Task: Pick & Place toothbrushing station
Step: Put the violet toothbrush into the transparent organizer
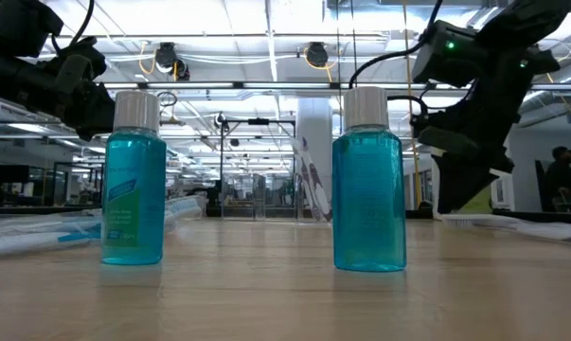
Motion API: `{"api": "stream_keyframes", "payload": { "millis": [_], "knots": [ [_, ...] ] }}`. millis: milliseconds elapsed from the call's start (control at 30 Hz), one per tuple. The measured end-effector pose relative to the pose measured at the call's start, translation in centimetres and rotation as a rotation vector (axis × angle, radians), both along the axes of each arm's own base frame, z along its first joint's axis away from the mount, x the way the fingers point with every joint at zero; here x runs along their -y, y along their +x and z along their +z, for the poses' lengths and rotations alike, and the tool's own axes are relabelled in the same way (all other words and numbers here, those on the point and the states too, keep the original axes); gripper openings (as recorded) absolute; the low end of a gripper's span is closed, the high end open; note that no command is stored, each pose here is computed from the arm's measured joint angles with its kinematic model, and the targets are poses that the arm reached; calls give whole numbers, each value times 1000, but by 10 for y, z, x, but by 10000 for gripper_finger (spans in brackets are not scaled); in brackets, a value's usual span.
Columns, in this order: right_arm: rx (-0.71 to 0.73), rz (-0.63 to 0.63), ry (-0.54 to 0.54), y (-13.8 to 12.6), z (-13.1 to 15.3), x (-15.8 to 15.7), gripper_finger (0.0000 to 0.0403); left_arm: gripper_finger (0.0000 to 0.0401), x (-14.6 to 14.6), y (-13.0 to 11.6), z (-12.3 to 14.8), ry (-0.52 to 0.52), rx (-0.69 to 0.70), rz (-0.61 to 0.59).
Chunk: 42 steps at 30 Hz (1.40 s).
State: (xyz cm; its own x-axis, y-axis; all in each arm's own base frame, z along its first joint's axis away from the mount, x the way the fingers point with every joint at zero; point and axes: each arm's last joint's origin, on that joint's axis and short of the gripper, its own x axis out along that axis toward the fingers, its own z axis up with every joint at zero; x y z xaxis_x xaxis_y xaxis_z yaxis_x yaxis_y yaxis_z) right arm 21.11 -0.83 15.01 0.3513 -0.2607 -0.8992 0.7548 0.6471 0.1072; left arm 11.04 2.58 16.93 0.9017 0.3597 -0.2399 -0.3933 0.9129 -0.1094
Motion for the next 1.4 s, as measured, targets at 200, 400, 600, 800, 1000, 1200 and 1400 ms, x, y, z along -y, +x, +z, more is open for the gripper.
{"api": "stream_keyframes", "payload": {
  "millis": [200, 400, 600, 800, 1000, 1200, 1400],
  "knots": [
    [11, 4, -9, 1, 0, 3, 133, 37, 0, 0, 0, 0, -1, 0],
    [53, -15, -2, -3, -11, 5, 176, 37, 0, 0, 0, 0, 0, 0],
    [99, -28, 24, -7, -21, 4, 186, 37, 0, 0, 0, 0, 0, 0],
    [121, -30, 23, -9, -25, 4, 173, 37, 0, 0, 0, 0, 0, 0],
    [126, -32, 20, -9, -25, 4, 152, 37, 0, 0, 0, 0, 0, 0],
    [125, -37, 10, -9, -25, 4, 126, 37, 0, 0, 0, 0, 0, 0],
    [123, -39, 6, -9, -25, 4, 104, 37, 0, 0, 0, 0, 0, 0]
  ]
}}
